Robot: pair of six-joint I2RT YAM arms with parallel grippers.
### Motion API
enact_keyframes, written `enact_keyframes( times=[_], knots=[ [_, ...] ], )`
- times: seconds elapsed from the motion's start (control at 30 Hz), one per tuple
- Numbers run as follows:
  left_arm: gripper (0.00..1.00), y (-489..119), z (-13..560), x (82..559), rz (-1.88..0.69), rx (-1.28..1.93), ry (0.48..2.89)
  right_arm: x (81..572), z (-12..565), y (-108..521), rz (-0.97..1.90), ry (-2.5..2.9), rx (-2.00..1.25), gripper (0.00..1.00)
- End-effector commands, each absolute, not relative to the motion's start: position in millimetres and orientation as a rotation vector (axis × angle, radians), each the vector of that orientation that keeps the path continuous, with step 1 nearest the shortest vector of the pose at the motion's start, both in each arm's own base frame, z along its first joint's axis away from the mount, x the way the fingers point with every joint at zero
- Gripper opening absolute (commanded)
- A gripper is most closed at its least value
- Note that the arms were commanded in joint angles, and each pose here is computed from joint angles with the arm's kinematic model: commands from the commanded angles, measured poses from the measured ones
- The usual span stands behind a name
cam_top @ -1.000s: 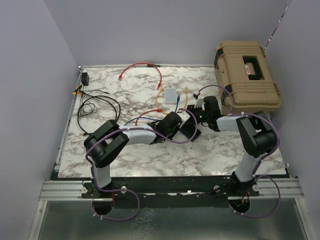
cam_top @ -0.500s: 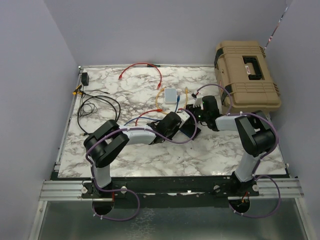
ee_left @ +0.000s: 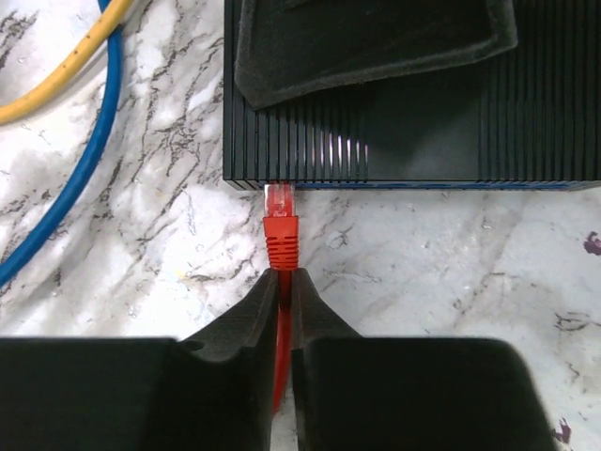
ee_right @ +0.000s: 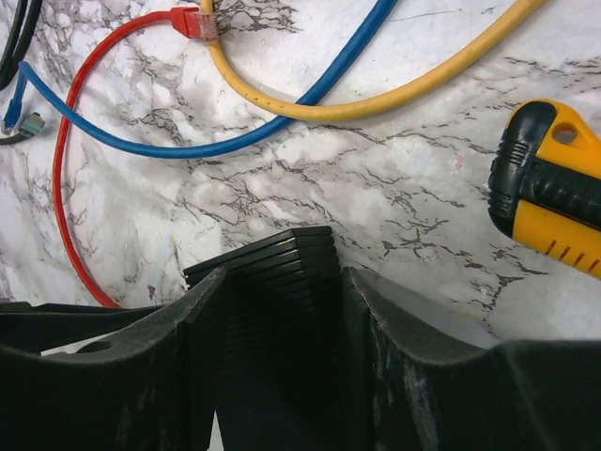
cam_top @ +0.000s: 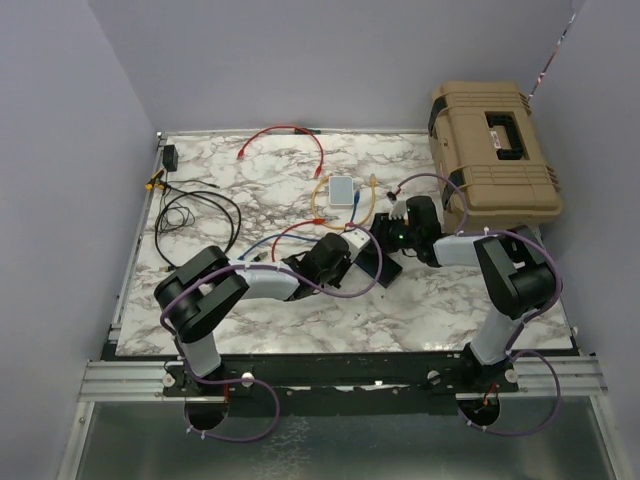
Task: Insert the plug into the switch port
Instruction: Insert the connector into the switch port.
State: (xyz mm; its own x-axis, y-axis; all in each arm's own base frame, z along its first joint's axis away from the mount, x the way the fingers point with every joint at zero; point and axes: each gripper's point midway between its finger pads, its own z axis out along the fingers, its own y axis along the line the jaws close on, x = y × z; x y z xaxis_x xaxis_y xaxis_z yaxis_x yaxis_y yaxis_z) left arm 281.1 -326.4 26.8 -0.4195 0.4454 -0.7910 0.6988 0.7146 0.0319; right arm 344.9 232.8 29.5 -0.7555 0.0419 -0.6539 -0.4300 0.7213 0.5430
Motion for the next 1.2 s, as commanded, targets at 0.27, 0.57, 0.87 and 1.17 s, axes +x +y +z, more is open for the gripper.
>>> enact_keyframes(
  times=[0.27,0.57,0.87,1.17],
  knots=[
    [0.38,-343,59,277,-0.512,0.805,2.016,254,-28,234,1.023,2.676,-0.261,0.51],
    [0.41,-336,50,302,-0.379,0.693,2.046,254,-30,235,1.033,2.684,-0.266,0.51],
    [0.43,-327,55,308,-0.378,0.693,2.025,252,-31,235,1.036,2.687,-0.274,0.51],
    [0.45,-326,49,290,-0.467,0.778,2.065,254,-32,234,1.024,2.69,-0.272,0.51]
  ],
)
